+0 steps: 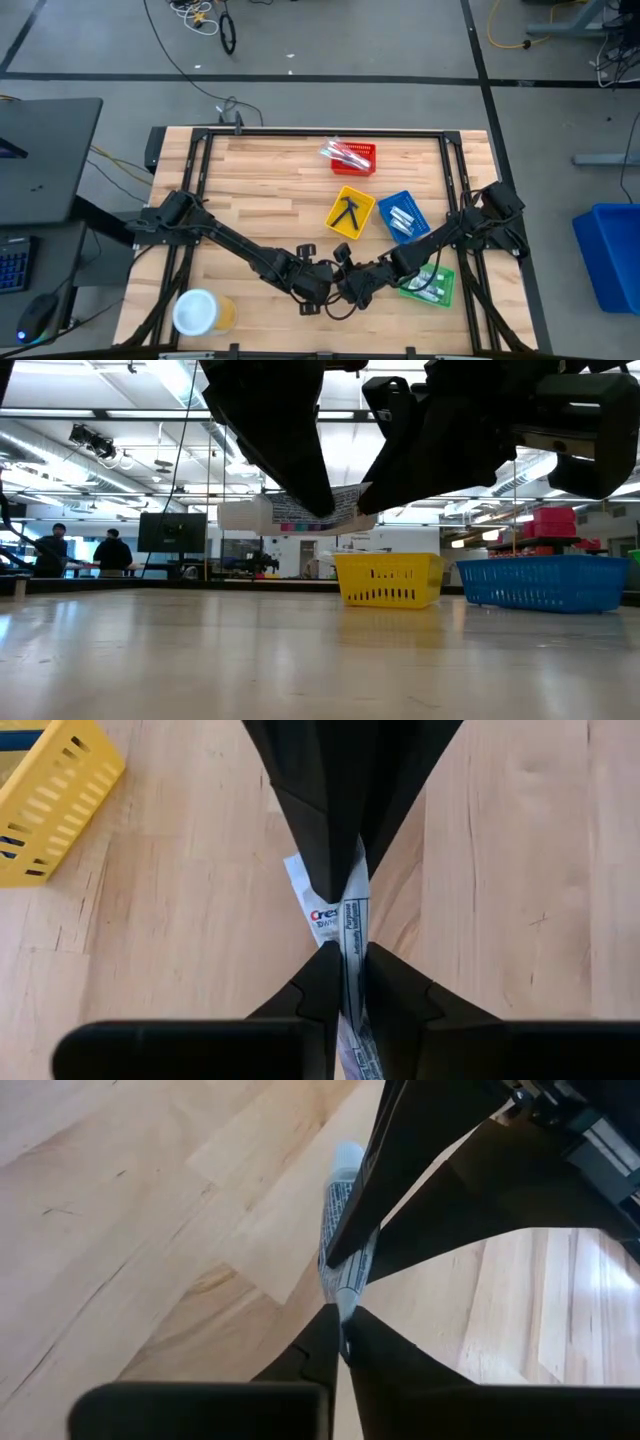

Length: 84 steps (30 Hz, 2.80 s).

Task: Pick & Place Travel size toiletries
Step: Put the toothpaste into the green bin, then return to home position

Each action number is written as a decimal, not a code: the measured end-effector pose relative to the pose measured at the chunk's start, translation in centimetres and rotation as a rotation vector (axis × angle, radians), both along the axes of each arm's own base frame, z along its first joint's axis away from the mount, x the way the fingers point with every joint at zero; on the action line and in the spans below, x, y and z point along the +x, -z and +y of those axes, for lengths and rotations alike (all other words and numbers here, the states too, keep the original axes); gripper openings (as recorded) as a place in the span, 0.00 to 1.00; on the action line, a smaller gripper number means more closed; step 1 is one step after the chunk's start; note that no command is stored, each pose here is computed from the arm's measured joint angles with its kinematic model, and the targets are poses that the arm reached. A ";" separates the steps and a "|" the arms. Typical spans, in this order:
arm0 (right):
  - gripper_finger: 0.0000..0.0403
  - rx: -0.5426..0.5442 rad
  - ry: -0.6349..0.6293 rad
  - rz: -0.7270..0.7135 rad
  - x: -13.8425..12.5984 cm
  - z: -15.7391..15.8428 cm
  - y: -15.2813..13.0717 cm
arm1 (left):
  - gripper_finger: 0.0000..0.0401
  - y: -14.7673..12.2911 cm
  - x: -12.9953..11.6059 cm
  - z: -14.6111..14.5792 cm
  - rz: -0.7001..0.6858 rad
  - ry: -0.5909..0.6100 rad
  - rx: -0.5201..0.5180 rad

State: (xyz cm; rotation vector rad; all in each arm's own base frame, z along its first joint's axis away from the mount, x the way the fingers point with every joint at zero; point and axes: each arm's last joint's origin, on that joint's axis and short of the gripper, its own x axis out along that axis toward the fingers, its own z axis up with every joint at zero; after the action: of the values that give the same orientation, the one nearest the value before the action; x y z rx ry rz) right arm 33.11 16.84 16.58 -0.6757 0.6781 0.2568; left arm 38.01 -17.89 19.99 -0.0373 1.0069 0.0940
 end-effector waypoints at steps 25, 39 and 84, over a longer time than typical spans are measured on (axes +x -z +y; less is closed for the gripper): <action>0.02 0.122 0.067 0.038 -0.3 0.3 0.2 | 0.28 0.2 0.0 0.2 0.003 -0.002 0.022; 0.02 0.381 0.347 0.222 -6.1 1.3 -3.8 | 0.37 0.2 0.0 0.5 -0.025 -0.035 0.108; 0.17 0.649 1.078 0.667 -18.3 -1.5 -4.8 | 0.36 0.2 0.0 0.5 -0.016 0.042 0.153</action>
State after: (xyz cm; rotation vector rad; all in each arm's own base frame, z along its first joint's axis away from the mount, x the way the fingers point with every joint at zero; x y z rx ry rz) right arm 14.81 15.37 21.37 0.4749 1.4103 -0.3215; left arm 38.02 -17.35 19.83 0.1231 0.9812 0.1320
